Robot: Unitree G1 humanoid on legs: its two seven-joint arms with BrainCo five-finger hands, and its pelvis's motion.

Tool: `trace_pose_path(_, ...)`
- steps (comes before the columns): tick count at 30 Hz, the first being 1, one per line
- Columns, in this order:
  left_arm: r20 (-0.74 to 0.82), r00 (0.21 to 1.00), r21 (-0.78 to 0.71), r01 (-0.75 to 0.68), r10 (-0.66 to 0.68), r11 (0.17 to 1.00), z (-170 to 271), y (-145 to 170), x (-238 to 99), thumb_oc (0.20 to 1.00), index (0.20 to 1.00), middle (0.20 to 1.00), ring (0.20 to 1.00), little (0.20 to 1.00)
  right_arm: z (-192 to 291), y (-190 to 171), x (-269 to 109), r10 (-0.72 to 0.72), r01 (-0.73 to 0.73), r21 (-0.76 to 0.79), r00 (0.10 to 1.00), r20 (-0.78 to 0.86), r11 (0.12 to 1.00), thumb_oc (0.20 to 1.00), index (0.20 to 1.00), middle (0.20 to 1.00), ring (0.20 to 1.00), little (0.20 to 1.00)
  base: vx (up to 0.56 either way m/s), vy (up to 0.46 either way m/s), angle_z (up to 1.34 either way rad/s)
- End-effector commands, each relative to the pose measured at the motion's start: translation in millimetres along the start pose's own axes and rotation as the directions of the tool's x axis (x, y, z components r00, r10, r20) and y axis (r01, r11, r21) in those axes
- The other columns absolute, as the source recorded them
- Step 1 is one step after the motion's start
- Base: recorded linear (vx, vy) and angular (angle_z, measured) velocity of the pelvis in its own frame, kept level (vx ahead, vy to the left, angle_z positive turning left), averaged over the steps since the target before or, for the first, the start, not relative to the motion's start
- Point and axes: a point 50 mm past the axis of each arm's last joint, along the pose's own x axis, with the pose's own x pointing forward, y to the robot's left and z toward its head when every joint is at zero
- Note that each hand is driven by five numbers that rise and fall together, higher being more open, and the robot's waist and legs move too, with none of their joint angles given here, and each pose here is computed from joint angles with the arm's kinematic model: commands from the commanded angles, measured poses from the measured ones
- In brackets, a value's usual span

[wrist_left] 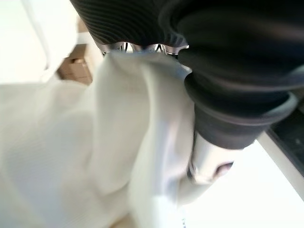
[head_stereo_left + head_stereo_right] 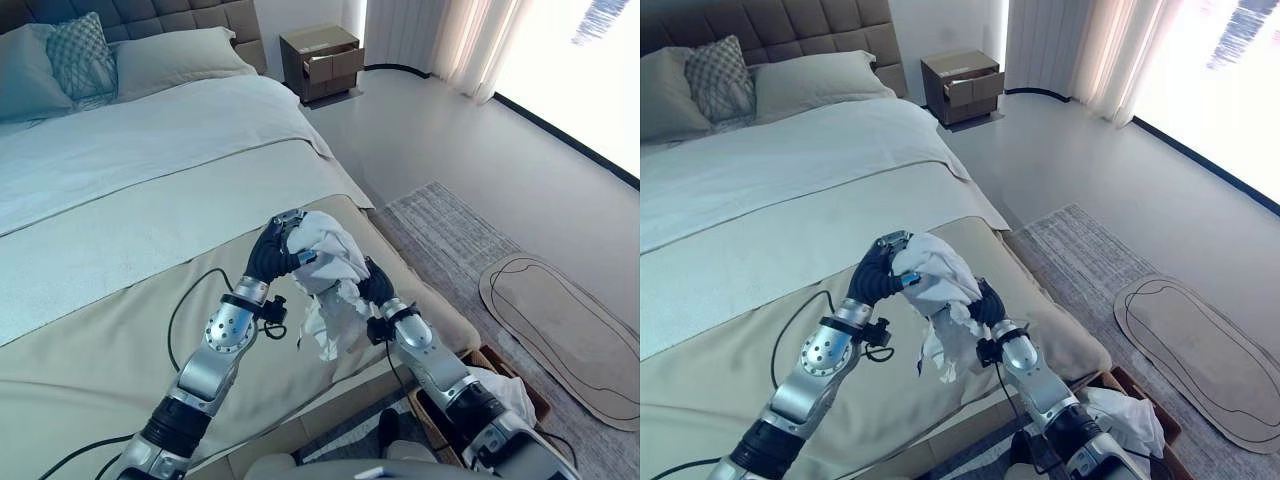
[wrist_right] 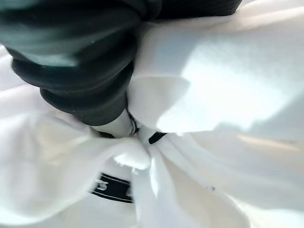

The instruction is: Pick up clothes into the bucket

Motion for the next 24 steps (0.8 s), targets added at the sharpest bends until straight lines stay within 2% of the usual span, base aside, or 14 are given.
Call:
trace_pose_path(1, 0.108, 0.991, -0.061, -0.069, 0.075, 0.996, 13.9, 22.2, 0.1, 1.0, 1.0, 1.0, 1.0, 1.0, 30.1, -1.4, 3.4, -0.021, -0.036, 0.271, 0.978, 0.206, 0.962, 0.2, 0.2, 0.2, 0.2, 0.2, 0.0, 0.0, 0.0)
trace_pose_path(7, -0.001, 0.993, -0.024, -0.114, 0.114, 0.993, -9.3, 33.5, -16.4, 1.0, 1.0, 1.0, 1.0, 1.0, 23.1, -21.9, -12.0, -0.115, 0.023, 0.39, 0.97, 0.215, 0.921, 0.2, 0.2, 0.2, 0.2, 0.2, 0.0, 0.0, 0.0)
trace_pose_path(16, -0.092, 0.969, -0.007, -0.23, 0.228, 0.973, -31.8, 51.1, -38.4, 1.0, 1.0, 1.0, 1.0, 1.0, 29.4, -53.4, -31.6, -0.243, 0.139, 0.362, 0.935, 0.259, 0.922, 0.2, 0.2, 0.2, 0.2, 0.2, 0.0, 0.0, 0.0)
trace_pose_path(24, -0.127, 0.943, 0.054, -0.304, 0.309, 0.951, -41.1, 66.8, -56.9, 1.0, 1.0, 1.0, 1.0, 1.0, 35.1, -90.0, -59.2, -0.404, 0.306, 0.324, 0.864, 0.3, 0.895, 0.2, 0.2, 0.2, 0.2, 0.2, 0.0, 0.0, 0.0)
